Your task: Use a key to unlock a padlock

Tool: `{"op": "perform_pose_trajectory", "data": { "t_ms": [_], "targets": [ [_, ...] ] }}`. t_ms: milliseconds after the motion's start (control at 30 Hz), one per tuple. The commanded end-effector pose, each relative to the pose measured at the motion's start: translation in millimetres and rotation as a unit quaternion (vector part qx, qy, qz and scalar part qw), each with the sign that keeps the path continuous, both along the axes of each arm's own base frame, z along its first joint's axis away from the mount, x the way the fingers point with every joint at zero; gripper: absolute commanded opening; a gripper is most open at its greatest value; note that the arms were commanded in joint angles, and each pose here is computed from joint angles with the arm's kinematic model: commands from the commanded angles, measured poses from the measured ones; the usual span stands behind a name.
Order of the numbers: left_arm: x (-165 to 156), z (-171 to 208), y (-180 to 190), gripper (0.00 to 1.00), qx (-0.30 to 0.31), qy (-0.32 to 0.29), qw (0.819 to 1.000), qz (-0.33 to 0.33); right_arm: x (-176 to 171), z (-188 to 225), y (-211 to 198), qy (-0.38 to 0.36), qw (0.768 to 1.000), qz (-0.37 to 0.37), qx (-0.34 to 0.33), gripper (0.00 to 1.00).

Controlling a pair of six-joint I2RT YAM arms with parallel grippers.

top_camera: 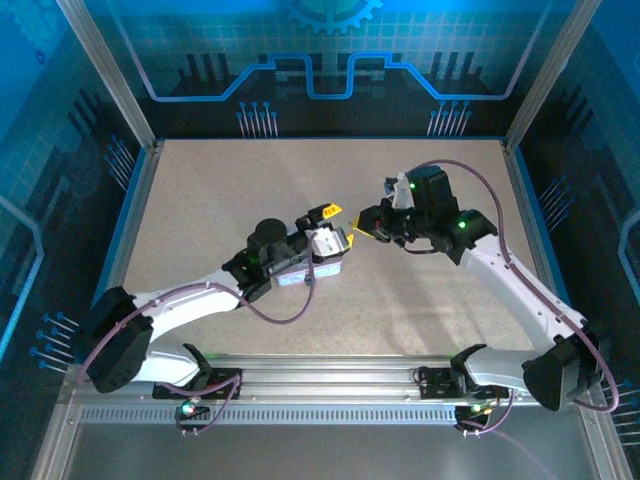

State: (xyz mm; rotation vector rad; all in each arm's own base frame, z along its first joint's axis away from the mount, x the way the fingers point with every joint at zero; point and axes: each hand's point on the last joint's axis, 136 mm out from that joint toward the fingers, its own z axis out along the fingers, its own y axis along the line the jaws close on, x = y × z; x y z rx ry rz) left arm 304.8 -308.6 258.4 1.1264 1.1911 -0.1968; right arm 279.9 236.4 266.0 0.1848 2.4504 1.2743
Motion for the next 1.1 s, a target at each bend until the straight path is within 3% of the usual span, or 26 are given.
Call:
{"op": "perform_pose_trajectory", "data": {
  "t_ms": [0, 100, 200, 267, 333, 433, 633, 833, 1067],
  "targets": [
    [-12, 17, 14, 0.69, -0.065, 0.030, 0.997, -0.001, 8, 17, -11, -0.070, 0.997, -0.012, 0.008, 0.00],
    [-17, 21, 29, 0.76, -0.112, 0.084, 0.990, 0.015, 14, 29, -16, -0.129, 0.991, -0.016, 0.020, 0.00],
    [-14, 33, 47, 0.85, -0.204, 0.175, 0.962, 0.046, 19, 46, -17, -0.191, 0.981, -0.019, 0.041, 0.00],
    [-5, 39, 61, 0.88, -0.272, 0.258, 0.924, 0.072, 20, 59, -17, -0.239, 0.969, -0.016, 0.053, 0.00],
    [7, 36, 74, 0.89, -0.336, 0.351, 0.869, 0.098, 22, 68, -17, -0.283, 0.957, -0.010, 0.055, 0.00],
    [15, 37, 78, 0.88, -0.401, 0.433, 0.803, 0.087, 24, 79, -14, -0.334, 0.941, 0.000, 0.059, 0.00],
    [17, 64, 59, 0.85, -0.462, 0.523, 0.716, 0.014, 23, 83, -5, -0.363, 0.928, 0.026, 0.076, 0.00],
    [16, 99, 35, 0.80, -0.476, 0.569, 0.667, -0.072, 19, 86, 5, -0.372, 0.923, 0.040, 0.087, 0.00],
    [23, 101, 25, 0.71, -0.486, 0.579, 0.647, -0.098, 15, 86, 16, -0.363, 0.925, 0.057, 0.096, 0.00]
  ]
}}
